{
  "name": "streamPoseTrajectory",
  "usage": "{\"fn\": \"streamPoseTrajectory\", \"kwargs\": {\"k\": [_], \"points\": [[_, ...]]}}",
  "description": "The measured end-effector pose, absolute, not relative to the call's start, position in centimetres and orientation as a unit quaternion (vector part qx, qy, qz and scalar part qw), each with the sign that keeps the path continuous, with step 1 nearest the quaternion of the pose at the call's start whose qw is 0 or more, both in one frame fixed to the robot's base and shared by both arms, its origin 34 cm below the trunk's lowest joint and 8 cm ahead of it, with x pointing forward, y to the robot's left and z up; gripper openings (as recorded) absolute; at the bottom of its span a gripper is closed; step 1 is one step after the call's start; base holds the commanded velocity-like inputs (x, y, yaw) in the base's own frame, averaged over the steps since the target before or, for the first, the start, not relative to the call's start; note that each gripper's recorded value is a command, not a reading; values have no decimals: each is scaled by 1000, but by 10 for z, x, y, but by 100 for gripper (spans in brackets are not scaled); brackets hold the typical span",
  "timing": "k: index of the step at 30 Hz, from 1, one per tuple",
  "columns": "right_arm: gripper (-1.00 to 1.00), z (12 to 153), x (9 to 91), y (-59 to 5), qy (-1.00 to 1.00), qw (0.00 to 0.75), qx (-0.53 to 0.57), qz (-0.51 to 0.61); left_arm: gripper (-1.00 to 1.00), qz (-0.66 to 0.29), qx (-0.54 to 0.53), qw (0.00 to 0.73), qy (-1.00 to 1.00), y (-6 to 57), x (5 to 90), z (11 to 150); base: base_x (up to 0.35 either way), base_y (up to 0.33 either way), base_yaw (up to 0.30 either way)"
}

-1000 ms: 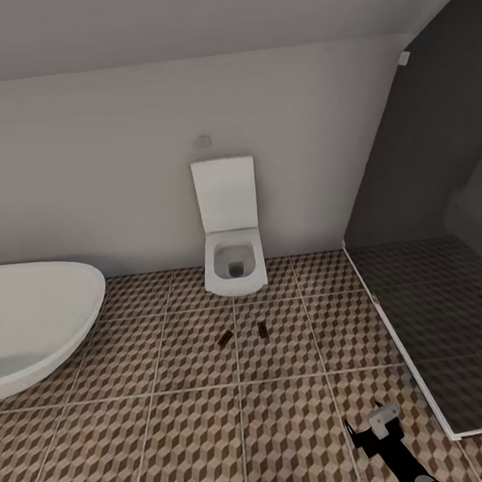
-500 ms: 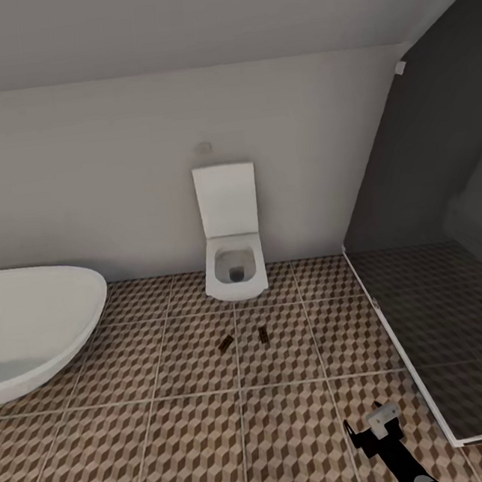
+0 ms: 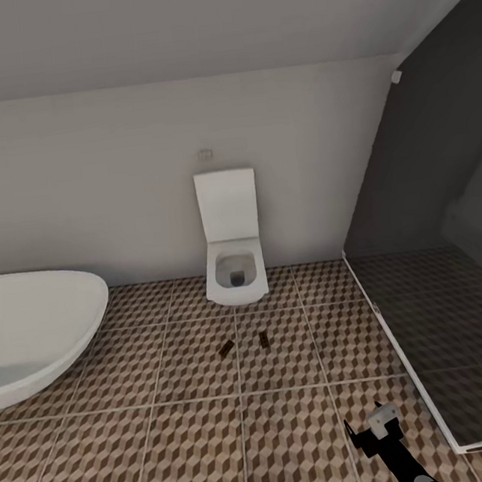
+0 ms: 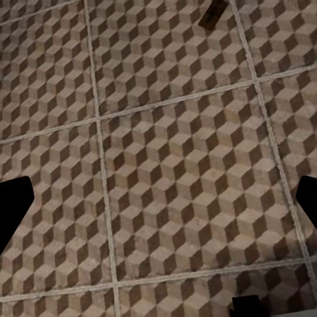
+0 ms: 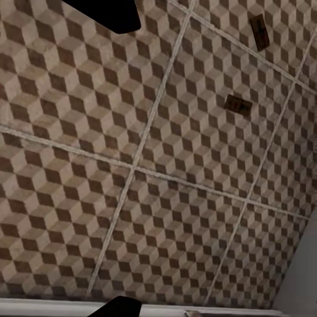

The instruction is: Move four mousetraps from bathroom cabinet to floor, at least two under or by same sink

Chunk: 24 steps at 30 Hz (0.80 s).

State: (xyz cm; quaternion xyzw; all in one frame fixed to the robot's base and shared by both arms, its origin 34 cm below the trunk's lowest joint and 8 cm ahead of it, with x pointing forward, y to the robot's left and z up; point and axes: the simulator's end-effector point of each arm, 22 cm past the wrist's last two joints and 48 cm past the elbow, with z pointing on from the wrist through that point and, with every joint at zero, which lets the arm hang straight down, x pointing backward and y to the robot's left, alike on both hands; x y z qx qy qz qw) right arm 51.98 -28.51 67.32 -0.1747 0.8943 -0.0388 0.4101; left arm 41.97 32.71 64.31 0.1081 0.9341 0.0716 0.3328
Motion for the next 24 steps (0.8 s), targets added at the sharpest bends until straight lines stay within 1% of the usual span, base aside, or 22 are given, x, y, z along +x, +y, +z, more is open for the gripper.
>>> {"fn": "streamPoseTrajectory", "kwargs": {"k": [24], "points": [[100,688,531,-285,887,426,-174,-42,100,73,106,349,928,326,432,654,0,0,0]]}}
